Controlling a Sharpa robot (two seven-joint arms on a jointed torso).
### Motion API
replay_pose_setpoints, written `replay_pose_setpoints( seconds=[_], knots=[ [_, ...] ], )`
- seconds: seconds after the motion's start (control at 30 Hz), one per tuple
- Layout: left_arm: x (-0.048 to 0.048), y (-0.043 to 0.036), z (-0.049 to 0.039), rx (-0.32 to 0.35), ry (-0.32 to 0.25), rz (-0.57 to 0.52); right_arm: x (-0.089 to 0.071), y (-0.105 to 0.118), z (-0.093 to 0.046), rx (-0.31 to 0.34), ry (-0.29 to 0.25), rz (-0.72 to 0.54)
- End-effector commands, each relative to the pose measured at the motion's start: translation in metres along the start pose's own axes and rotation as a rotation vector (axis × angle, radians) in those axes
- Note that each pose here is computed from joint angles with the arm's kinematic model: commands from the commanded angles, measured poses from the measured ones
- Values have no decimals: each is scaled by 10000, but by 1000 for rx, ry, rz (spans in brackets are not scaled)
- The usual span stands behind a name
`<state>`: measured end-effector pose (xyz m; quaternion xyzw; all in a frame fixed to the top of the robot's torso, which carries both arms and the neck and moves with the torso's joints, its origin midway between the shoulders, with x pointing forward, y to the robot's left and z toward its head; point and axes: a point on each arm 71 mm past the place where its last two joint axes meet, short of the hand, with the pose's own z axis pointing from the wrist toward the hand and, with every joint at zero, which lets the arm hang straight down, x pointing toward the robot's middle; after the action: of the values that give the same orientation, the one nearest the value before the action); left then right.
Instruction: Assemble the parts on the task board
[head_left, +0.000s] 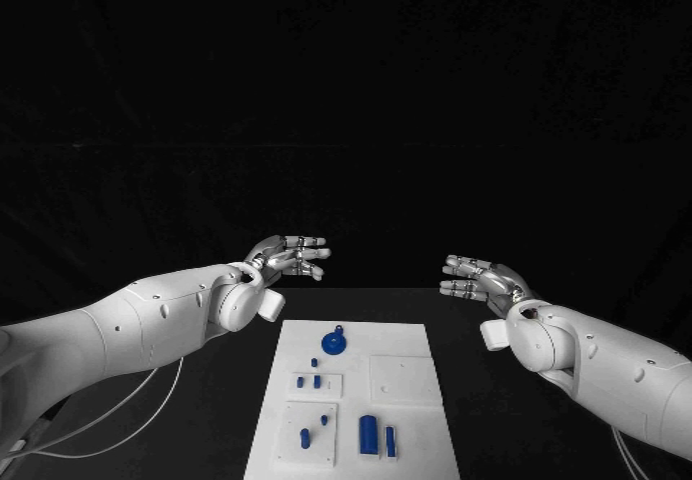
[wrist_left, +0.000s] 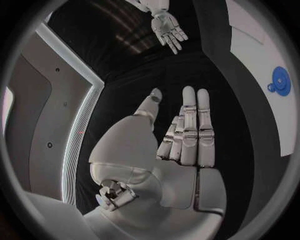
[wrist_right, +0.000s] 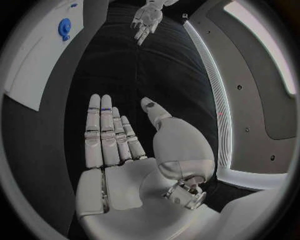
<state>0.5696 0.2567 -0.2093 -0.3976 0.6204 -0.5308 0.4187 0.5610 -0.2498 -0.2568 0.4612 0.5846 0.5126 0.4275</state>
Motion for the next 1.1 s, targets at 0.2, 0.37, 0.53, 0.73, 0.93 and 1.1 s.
replay_pose_setpoints(
  seconds=[0.2, 0.37, 0.53, 0.73, 0.93, 1.1],
  knots=[
    [191, 67, -92, 24, -52, -29, 148, 71, -101, -42, -35, 14],
    [393, 127, -225, 42, -114, -60, 312, 132, -254, -75, -75, 29],
    [639, 160, -426, 59, -195, -92, 516, 192, -500, -100, -127, 43],
    [850, 150, -640, 68, -270, -112, 677, 232, -741, -107, -169, 48],
    [956, 129, -766, 70, -311, -119, 752, 250, -869, -107, -189, 48],
    [977, 123, -793, 71, -319, -121, 760, 252, -883, -106, -191, 47]
  ],
)
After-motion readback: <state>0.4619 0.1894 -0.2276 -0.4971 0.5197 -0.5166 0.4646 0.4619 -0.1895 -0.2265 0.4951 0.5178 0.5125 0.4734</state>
